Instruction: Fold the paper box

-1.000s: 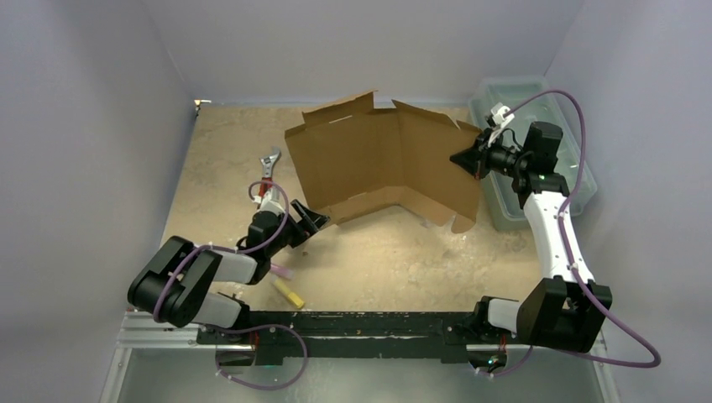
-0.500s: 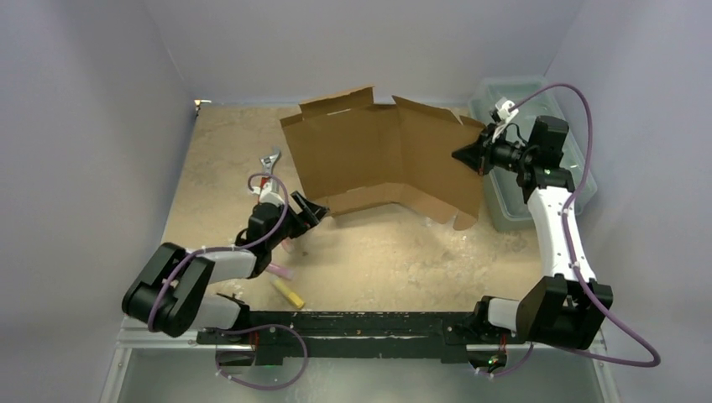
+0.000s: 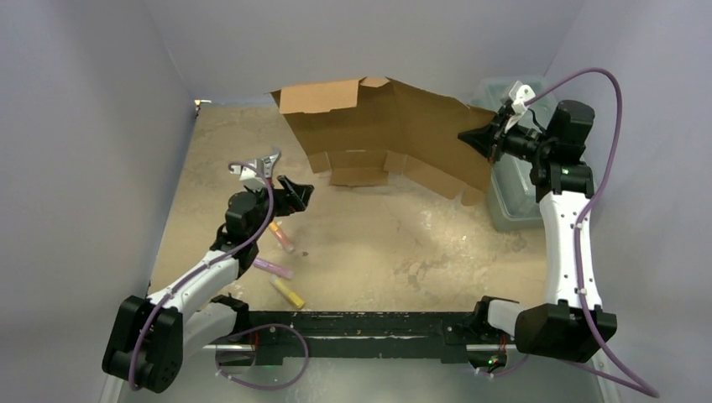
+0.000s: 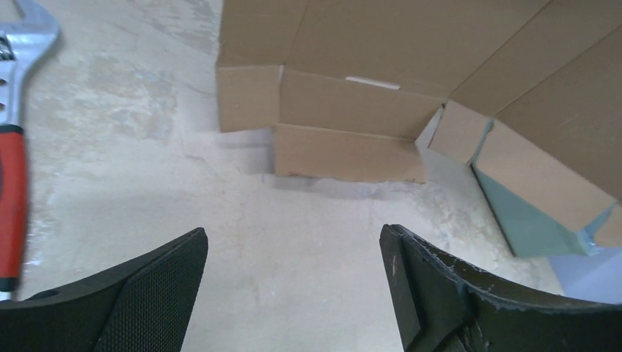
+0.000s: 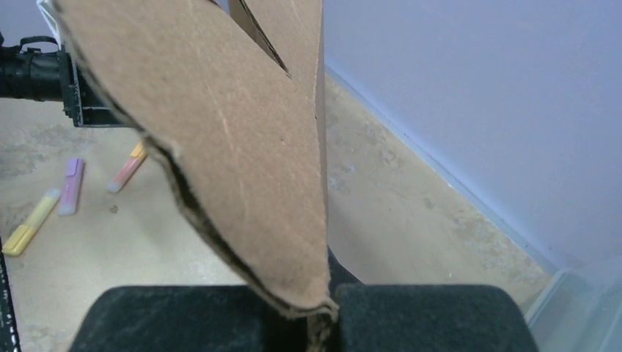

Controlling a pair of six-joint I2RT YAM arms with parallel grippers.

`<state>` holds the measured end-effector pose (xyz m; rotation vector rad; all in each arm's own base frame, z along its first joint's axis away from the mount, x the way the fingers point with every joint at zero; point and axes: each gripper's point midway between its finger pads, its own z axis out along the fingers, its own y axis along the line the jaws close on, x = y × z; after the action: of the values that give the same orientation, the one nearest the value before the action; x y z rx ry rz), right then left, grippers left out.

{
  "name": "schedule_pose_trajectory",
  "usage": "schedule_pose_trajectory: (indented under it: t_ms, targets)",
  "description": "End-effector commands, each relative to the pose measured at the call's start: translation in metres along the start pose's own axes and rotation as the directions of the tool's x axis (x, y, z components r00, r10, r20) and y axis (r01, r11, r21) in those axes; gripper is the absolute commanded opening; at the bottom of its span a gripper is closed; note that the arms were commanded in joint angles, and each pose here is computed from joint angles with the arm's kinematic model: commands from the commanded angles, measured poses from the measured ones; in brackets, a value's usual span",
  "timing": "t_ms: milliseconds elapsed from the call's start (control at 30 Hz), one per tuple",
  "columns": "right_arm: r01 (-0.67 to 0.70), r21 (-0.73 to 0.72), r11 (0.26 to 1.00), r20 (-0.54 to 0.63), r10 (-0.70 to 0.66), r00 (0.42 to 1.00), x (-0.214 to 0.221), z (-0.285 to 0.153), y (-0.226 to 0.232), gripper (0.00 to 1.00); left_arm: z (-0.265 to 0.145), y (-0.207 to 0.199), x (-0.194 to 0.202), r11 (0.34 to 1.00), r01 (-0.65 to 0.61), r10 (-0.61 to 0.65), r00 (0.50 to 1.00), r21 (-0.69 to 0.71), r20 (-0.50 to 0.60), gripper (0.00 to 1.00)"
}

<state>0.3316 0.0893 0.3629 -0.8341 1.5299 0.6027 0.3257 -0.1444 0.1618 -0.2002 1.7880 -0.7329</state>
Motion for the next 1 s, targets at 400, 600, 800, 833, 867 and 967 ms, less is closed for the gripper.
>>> schedule_pose_trajectory:
  t_ms: [400, 600, 800, 833, 867, 967]
  targets:
    - [0.100, -0.008, 0.995, 0.060, -0.099, 0.993, -0.067, -0.019, 0.016, 0.00, 0.005, -0.005, -0.101, 0.986, -0.154, 0.141, 0.973, 0.059, 0.180, 0.94]
    - [0.073, -0.009, 0.997, 0.062, -0.073, 0.995, -0.070, -0.020, 0.018, 0.00, 0.004, -0.019, -0.121, 0.938, -0.165, 0.104, 0.973, 0.304, 0.206, 0.94]
    - [0.038, -0.018, 0.999, 0.060, -0.037, 0.998, -0.067, -0.018, 0.018, 0.00, 0.005, -0.036, -0.110, 0.880, -0.172, 0.112, 0.981, 0.442, 0.158, 0.92]
    - [0.033, -0.020, 0.999, 0.058, -0.031, 0.998, -0.065, -0.018, 0.018, 0.00, 0.005, -0.036, -0.109, 0.879, -0.163, 0.105, 0.983, 0.448, 0.150, 0.91]
    - [0.027, -0.021, 0.999, 0.057, -0.026, 0.998, -0.064, -0.017, 0.017, 0.00, 0.006, -0.036, -0.107, 0.881, -0.152, 0.098, 0.985, 0.449, 0.140, 0.90]
    - [0.013, -0.027, 1.000, 0.055, -0.012, 0.998, -0.061, -0.016, 0.016, 0.00, 0.009, -0.031, -0.099, 0.892, -0.109, 0.075, 0.993, 0.439, 0.095, 0.86]
